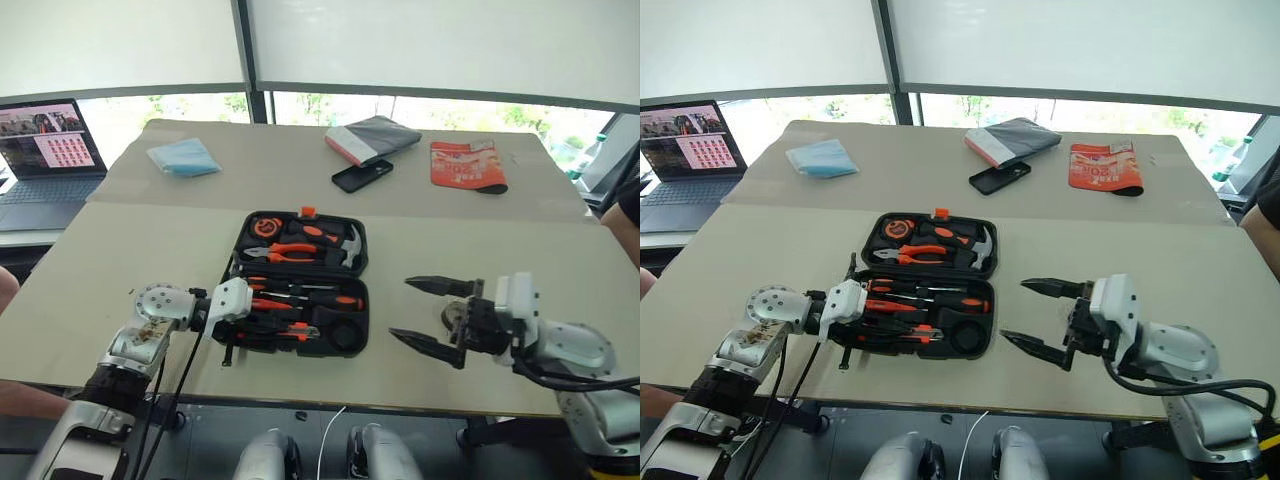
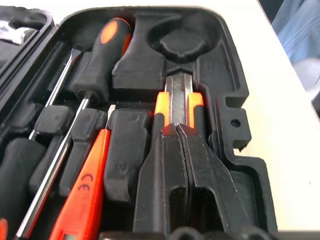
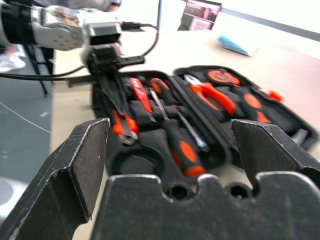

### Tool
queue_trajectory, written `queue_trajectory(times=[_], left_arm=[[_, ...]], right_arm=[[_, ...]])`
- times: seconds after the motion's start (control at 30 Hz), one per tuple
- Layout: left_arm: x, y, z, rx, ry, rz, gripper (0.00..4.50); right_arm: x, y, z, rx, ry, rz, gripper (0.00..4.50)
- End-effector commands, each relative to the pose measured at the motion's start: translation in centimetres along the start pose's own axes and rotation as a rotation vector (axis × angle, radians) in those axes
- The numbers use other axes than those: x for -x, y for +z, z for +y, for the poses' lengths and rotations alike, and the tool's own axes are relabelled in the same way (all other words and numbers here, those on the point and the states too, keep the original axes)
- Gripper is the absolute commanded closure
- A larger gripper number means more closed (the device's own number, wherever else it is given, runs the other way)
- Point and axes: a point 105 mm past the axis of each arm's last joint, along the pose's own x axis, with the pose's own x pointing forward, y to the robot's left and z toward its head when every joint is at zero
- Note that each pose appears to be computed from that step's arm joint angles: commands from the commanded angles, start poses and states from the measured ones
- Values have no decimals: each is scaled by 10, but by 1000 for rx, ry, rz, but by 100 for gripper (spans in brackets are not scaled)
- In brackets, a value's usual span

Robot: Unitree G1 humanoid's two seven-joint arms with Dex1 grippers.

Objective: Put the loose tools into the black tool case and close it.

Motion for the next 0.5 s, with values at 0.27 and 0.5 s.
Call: queue_trajectory(times=[0.27,0.5], left_arm=[[84,43,25,-37,293,-104,127],[103,9,-4,52,244,-69,13]], right_arm=[[98,-14,-2,-24,-311,183,0],[163,-56,23,-82,-430,373,0]])
